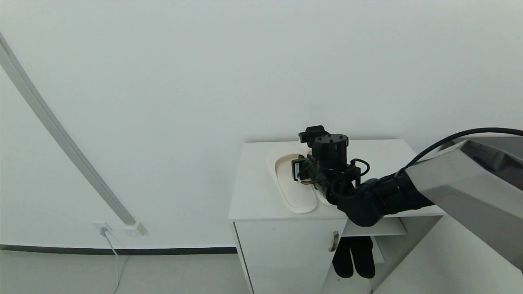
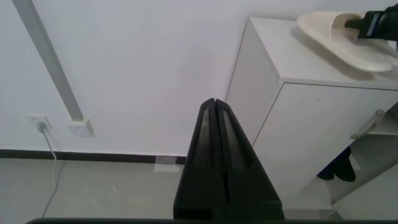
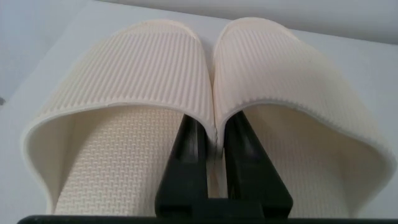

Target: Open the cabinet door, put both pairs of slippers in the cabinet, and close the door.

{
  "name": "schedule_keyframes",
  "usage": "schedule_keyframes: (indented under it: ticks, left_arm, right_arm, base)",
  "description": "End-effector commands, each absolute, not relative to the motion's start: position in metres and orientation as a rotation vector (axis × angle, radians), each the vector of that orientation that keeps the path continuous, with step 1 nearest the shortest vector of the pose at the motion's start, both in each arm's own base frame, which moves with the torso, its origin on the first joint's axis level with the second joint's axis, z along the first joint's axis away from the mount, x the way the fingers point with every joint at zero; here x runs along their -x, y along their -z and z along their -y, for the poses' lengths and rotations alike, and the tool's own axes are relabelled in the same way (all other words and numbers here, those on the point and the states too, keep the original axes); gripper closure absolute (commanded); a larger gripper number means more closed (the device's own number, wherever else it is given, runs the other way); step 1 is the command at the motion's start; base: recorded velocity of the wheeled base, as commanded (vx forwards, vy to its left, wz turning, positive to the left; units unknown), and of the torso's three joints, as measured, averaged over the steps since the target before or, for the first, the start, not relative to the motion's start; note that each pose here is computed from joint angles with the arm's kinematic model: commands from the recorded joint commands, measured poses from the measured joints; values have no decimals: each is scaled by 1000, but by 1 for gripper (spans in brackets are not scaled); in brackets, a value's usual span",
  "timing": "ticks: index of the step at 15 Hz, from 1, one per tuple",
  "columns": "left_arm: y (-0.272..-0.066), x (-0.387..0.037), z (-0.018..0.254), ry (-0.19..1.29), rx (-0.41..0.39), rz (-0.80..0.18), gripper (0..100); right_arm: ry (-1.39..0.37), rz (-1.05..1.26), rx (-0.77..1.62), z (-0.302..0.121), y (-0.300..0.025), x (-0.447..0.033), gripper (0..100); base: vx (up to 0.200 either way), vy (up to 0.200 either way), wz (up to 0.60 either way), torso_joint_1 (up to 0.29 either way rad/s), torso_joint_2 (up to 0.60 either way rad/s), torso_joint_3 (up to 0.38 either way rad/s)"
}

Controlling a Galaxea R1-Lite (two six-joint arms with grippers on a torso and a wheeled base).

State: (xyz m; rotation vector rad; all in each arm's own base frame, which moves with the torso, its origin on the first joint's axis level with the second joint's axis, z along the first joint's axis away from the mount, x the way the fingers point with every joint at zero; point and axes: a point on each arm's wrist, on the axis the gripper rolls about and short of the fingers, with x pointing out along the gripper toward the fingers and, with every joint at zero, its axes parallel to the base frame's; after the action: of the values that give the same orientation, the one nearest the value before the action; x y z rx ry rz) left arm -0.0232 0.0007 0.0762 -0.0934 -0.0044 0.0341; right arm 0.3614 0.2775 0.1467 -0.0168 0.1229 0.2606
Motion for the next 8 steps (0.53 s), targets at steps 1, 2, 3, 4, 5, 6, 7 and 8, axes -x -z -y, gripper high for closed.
schedule_keyframes:
  ticks: [1,2,3,4,5,6,7,8]
  left_arm:
    - [-76,23,-1,-35,94,5,100]
    - [-76,23,-1,-35,94,5,100]
    - [-76,23,-1,-35,94,3,100]
    - [-76,23,-1,-35,94,3,100]
    - [-76,23,-1,-35,94,3,100]
    - [-76,23,-1,-35,92,3,100]
    - [-76,23,-1,-35,91,3,100]
    - [-76,23,-1,-37,94,3,100]
  right_arm:
    - [-360,-86,-7,-267,-193,-313,100]
    - [-412,-87,-8,-259,-202,-292,100]
    - [-448,-96,-3,-255,-204,-279,100]
    - [-483,-110,7,-245,-206,-264,100]
    - [-546,-137,44,-226,-209,-242,100]
    - [-608,-160,65,-215,-212,-227,100]
    - [-665,-189,76,-208,-212,-215,100]
    - [-696,-211,82,-206,-210,-204,100]
  base:
    - [0,0,0,0,0,0]
    - [0,0,0,0,0,0]
    - [0,0,0,0,0,0]
    - [0,0,0,0,0,0]
    - [0,0,0,0,0,0]
    - [0,0,0,0,0,0]
    - [0,0,0,0,0,0]
    - [0,0,0,0,0,0]
